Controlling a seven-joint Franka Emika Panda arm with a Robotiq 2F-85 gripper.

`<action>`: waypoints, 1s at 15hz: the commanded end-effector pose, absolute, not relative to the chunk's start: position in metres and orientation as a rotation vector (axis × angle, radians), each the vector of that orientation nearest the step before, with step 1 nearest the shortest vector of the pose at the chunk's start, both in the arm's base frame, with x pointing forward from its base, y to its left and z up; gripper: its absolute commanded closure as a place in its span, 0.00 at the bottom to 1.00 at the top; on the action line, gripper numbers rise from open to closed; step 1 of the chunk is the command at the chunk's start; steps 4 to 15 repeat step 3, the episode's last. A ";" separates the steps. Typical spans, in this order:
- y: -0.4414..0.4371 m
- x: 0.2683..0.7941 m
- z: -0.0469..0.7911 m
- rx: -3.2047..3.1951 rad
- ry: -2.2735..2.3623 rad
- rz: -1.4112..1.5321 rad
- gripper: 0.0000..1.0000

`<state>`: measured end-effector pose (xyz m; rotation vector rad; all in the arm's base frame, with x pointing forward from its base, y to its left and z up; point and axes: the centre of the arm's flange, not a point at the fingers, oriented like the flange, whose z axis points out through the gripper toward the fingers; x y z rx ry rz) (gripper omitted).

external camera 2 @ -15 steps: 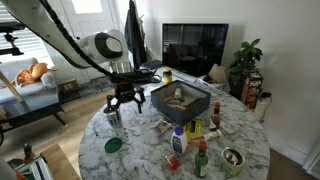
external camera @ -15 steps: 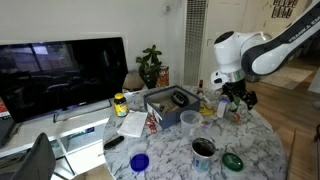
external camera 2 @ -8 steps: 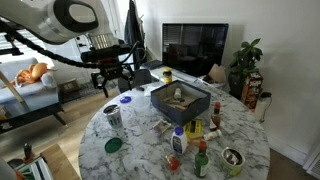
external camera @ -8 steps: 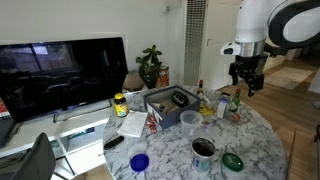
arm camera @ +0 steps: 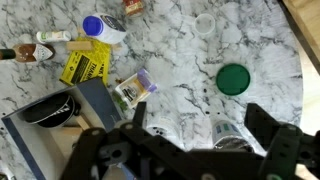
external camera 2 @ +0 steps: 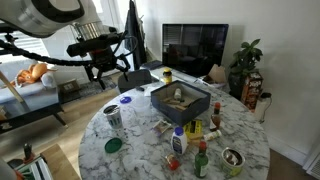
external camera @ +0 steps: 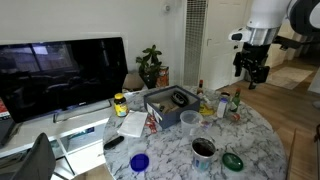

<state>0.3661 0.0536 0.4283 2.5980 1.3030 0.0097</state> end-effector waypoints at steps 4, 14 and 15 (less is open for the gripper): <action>0.054 0.367 0.426 2.600 1.305 0.001 0.00; 0.054 0.367 0.426 2.600 1.305 0.001 0.00; 0.054 0.367 0.426 2.600 1.305 0.001 0.00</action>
